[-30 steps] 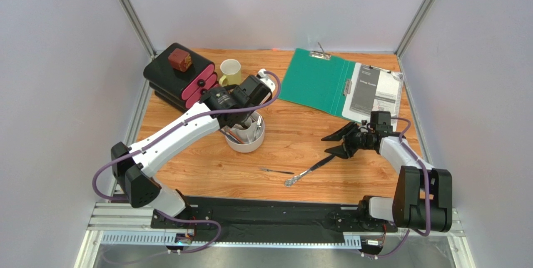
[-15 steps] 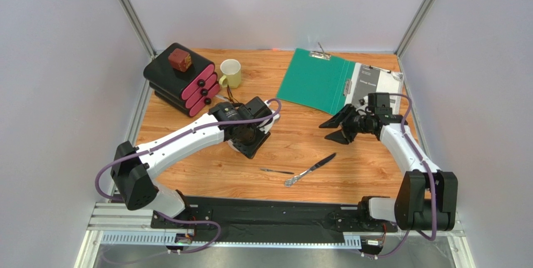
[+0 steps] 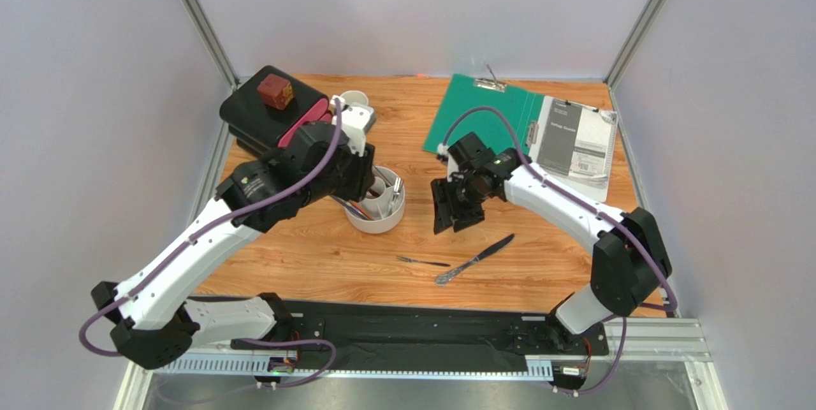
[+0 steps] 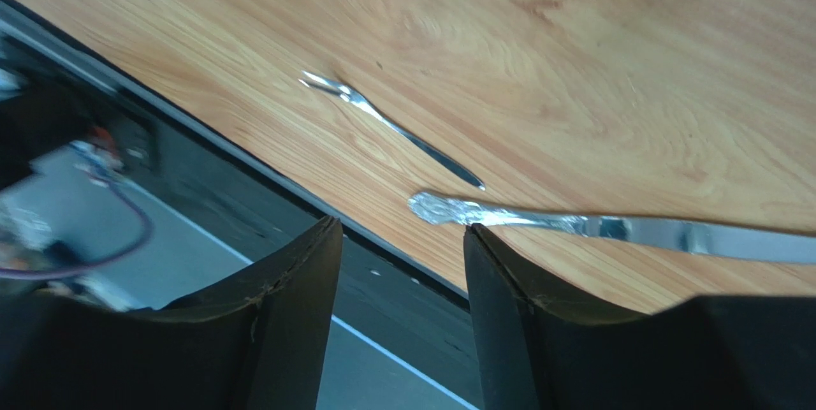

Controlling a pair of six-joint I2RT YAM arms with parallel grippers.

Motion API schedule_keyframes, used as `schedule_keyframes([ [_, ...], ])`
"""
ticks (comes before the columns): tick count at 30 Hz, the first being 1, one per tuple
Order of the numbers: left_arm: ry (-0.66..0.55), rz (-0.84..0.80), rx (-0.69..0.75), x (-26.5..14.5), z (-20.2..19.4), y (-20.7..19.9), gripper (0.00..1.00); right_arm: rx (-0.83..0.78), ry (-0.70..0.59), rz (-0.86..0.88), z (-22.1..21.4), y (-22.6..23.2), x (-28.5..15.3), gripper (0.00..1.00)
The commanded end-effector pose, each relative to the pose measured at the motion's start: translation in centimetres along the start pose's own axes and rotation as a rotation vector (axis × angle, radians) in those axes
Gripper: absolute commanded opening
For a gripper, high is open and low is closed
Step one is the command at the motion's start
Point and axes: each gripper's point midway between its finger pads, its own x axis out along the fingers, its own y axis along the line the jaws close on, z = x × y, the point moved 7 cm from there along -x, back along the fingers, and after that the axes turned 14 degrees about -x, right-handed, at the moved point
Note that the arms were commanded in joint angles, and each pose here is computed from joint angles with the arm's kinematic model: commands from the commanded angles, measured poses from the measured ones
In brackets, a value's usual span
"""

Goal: Sort the eating utensils into containers
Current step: Place the spoon in the storage box, then pick up the fork at the center of the board.

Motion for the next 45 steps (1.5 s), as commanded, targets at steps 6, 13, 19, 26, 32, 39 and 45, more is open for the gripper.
schedule_keyframes([
  [6,-0.105,0.166,-0.093,-1.4,-0.9,5.0,0.43,-0.530,0.218,-0.252,-4.4,2.6,4.7,0.57],
  [13,-0.063,0.185,-0.068,-1.8,-2.0,6.0,0.41,-0.670,0.116,-0.292,-4.1,3.2,7.1,0.57],
  [19,-0.078,0.186,-0.054,-2.8,-2.6,6.6,0.41,-0.759,0.087,-0.291,-3.0,3.3,8.1,0.58],
  [26,-0.074,0.214,-0.038,-3.4,-3.2,7.2,0.41,-0.781,0.068,-0.106,-2.9,6.2,9.4,0.57],
  [32,-0.073,0.214,-0.063,-3.8,-3.9,7.5,0.41,-0.777,0.102,-0.063,-4.3,5.6,11.4,0.56],
  [39,-0.073,0.203,-0.096,-4.6,-4.5,7.6,0.41,-0.769,0.188,-0.079,-5.5,4.1,12.7,0.53],
  [45,-0.077,0.203,-0.124,-4.7,-4.8,7.7,0.41,-0.747,0.221,-0.039,-5.9,3.5,13.0,0.45],
])
